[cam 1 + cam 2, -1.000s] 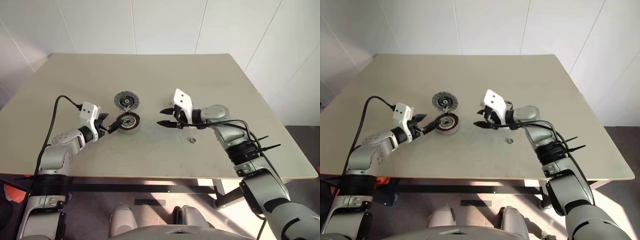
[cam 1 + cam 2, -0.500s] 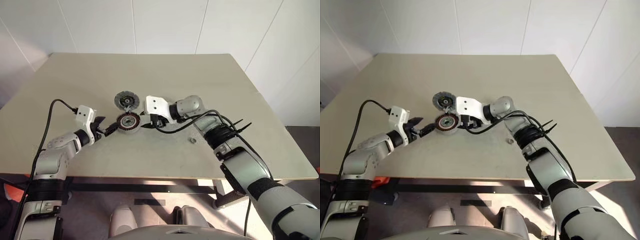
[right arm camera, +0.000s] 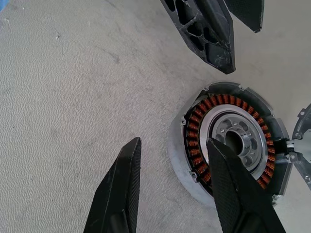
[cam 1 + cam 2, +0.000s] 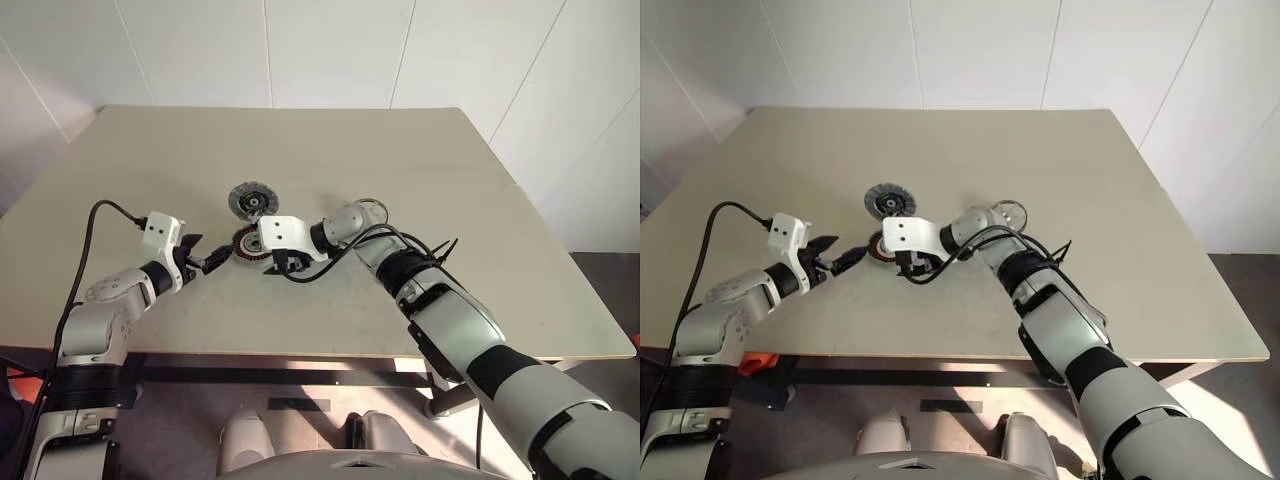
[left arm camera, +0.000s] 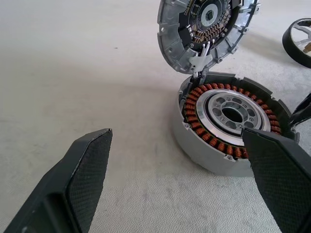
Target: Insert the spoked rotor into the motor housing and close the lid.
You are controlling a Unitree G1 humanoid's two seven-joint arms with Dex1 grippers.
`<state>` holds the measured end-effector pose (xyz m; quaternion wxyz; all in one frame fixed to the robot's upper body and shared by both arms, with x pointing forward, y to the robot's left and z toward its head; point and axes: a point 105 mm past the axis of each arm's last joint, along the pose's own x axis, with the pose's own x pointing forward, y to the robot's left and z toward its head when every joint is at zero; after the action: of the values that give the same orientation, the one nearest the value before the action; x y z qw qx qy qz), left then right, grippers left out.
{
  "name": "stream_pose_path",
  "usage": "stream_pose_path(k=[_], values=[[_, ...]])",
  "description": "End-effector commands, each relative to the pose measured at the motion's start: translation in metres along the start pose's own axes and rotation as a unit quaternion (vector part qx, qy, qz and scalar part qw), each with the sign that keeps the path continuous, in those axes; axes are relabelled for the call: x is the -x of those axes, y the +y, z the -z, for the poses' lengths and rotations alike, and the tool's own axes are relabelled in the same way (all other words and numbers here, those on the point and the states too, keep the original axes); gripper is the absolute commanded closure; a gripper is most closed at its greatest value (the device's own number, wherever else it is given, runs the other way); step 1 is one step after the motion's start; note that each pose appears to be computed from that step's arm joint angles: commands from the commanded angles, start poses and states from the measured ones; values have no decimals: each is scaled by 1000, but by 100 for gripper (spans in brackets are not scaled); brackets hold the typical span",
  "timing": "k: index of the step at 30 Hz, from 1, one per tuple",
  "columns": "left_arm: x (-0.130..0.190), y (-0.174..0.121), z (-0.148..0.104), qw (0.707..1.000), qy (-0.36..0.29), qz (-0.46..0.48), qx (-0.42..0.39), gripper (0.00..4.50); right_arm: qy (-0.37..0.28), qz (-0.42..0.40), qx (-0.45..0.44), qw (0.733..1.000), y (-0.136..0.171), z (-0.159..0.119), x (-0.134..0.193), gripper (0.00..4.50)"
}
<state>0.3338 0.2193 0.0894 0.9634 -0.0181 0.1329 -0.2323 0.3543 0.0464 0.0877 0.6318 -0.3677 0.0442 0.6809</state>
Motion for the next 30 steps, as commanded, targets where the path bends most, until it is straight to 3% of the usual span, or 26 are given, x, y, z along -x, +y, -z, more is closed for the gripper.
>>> stream_pose_path(k=[1, 10, 15, 24, 30], values=[[3, -1, -17, 1000, -25, 0, -15, 0, -6, 26, 9, 1000, -14, -9, 4, 214], [6, 2, -19, 999, -28, -5, -16, 0, -4, 12, -39, 999, -1, 5, -4, 214], [5, 3, -20, 999, -29, -7, -17, 0, 5, 25, -41, 999, -3, 10, -1, 340], [4, 4, -24, 999, -32, -8, -21, 0, 17, 32, -28, 999, -4, 13, 0, 340], [5, 4, -24, 999, -33, -10, -21, 0, 68, 40, 29, 996, -2, 27, 0, 340]])
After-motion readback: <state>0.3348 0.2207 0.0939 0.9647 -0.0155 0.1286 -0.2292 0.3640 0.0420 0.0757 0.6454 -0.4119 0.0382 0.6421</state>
